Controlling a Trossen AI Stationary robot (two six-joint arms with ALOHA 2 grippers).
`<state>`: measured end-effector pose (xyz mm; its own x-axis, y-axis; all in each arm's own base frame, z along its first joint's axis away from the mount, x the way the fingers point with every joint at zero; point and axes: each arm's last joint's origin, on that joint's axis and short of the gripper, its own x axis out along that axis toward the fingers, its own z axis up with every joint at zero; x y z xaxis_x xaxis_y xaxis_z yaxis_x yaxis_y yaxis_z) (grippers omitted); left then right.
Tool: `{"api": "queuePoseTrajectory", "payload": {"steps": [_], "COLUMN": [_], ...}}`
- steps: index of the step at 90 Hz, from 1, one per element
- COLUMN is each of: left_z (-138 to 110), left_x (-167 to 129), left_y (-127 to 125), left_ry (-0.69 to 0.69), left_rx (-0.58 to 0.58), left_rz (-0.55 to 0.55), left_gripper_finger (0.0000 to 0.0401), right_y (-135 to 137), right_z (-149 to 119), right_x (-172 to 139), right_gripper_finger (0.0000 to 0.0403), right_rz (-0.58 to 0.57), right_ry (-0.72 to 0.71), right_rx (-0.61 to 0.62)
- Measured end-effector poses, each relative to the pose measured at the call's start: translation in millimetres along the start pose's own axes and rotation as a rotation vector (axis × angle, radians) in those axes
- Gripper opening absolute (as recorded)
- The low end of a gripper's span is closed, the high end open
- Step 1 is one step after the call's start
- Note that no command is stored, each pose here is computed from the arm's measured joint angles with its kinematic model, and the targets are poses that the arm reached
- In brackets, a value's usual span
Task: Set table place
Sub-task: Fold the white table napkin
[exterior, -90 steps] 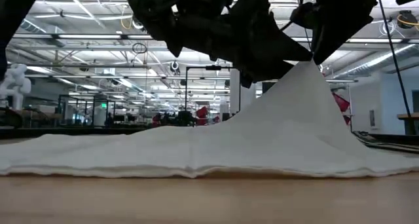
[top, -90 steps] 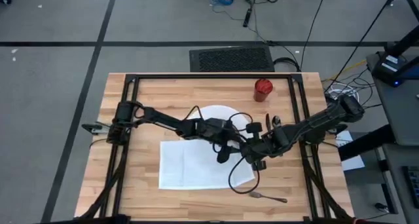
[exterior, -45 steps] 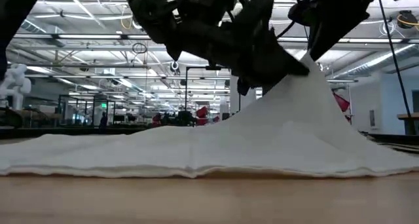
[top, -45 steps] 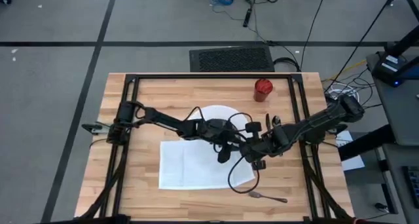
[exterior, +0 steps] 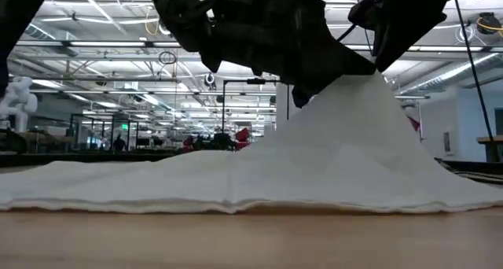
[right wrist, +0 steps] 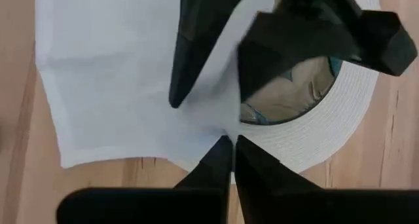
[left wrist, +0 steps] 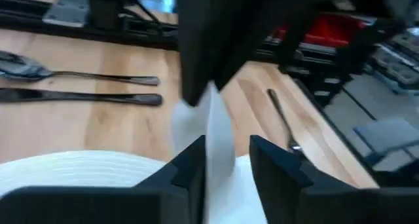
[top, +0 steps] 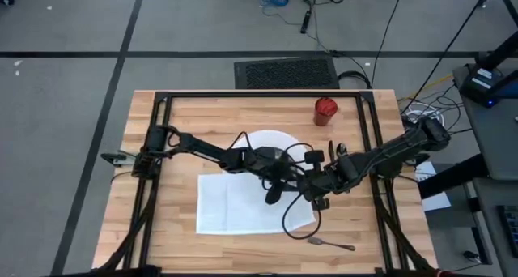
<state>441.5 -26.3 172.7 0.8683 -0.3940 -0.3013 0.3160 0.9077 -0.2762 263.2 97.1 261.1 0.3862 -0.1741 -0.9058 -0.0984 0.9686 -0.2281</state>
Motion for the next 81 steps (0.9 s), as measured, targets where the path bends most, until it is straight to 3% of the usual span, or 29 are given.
{"api": "queuePoseTrajectory", "payload": {"steps": [9,29,63,81], "left_z": [-1.7,-2.7,0.9,6.3], "left_x": [0.0,0.9,-4.3,-10.9], "left_y": [-0.1,-2.0,-22.0,-32.4], "left_ry": [0.017,0.024,0.099,0.128], "left_rx": [-0.012,-0.001,0.140,0.216], "left_rz": [-0.006,0.000,-0.022,0.003], "left_gripper_finger": [0.0011,0.0000,0.0000,0.0000], "right_y": [0.2,-0.4,10.5,28.5], "right_z": [0.4,5.4,-3.4,-11.1], "right_x": [0.0,-6.9,-18.2,-27.3], "right_gripper_finger": [0.0000,0.0013,0.0154,0.0205], "right_rz": [0.004,0.004,0.006,0.009], "right_ry": [-0.003,-0.027,0.043,0.036], "right_rx": [0.004,0.048,0.179,0.250]}}
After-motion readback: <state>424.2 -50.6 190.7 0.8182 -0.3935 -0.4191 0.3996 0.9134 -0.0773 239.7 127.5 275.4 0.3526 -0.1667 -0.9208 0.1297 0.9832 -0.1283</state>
